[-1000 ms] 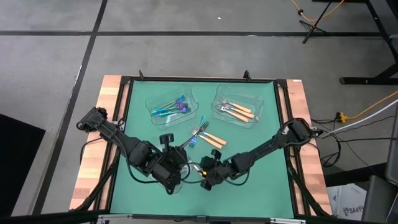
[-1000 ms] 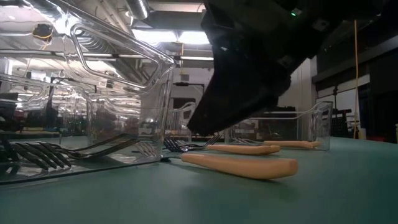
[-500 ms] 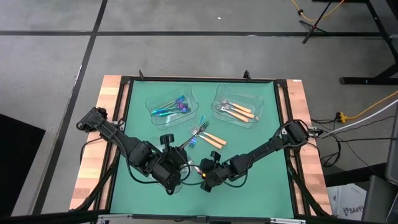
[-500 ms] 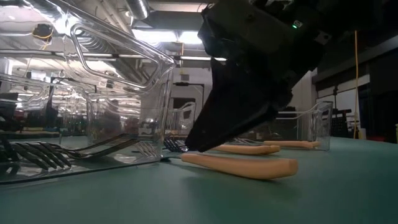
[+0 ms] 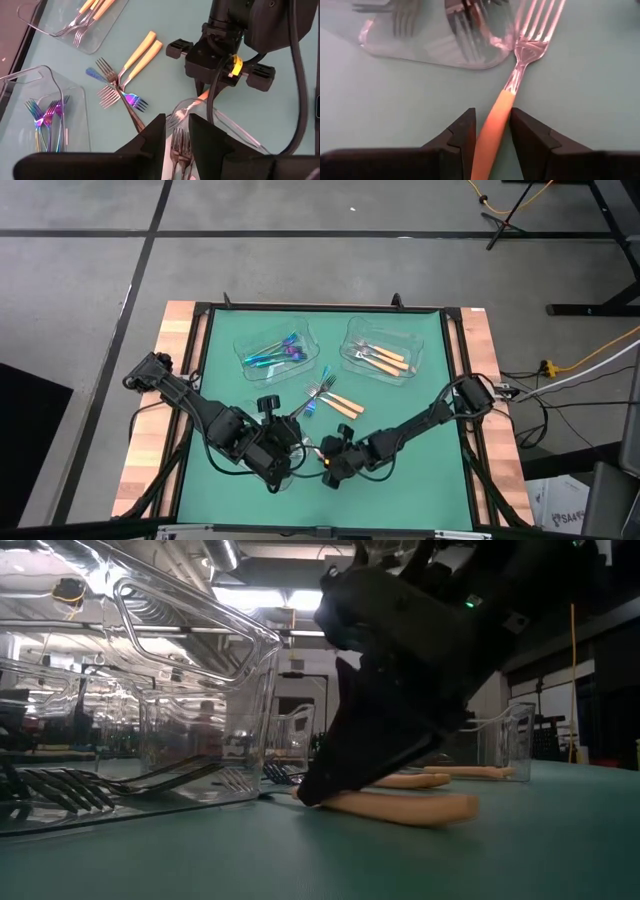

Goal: Sort silverware by color (type)
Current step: Put the yellow fork into the top right transparent bin

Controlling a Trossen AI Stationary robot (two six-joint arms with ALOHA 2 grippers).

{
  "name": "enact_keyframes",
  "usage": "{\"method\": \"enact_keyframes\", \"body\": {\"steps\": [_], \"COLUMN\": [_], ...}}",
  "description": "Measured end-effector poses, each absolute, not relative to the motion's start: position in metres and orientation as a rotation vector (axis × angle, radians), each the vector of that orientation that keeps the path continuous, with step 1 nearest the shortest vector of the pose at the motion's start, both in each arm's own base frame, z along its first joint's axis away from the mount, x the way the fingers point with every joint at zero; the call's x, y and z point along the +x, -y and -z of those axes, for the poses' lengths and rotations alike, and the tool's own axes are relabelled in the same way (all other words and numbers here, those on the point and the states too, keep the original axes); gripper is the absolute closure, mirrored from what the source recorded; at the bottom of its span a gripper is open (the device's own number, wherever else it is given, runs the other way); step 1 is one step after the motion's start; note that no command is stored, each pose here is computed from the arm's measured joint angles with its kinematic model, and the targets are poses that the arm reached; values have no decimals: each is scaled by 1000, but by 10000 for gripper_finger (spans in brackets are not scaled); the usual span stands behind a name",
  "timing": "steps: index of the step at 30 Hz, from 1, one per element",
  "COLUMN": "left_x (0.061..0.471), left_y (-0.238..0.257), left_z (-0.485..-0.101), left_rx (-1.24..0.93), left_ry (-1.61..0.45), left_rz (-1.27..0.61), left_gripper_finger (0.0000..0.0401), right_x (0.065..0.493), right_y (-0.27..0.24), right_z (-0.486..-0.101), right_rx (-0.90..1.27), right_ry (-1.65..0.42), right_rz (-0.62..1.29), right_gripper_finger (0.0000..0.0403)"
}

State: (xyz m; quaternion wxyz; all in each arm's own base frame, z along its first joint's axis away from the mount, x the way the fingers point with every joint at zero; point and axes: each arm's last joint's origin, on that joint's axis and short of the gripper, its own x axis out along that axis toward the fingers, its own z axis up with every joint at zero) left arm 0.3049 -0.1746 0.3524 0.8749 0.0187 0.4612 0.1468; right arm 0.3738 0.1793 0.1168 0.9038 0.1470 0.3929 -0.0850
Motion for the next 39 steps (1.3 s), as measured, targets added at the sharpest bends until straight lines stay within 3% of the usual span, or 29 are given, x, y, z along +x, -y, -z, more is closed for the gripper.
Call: {"method": "enact_keyframes", "body": {"steps": [15,27,34,39], "left_x": [305,305,305,305], "left_y": [175,175,175,175], "left_z": [-352,-352,-352,-352], "left_rx": [39,39,39,39], "left_ry": [-962,-962,-962,-962], "left_rz": [-306,-306,-306,-306], "left_gripper_finger": [323,323,323,323], "right_x": [373,372,372,371], "right_y": [-166,-161,-161,-161], "right_z": [-112,-110,-110,-110], "right_rx": [288,246,249,260], "right_ry": [-862,-885,-885,-885], "right_rz": [269,297,298,301], "right_gripper_finger": [286,387,373,384]}}
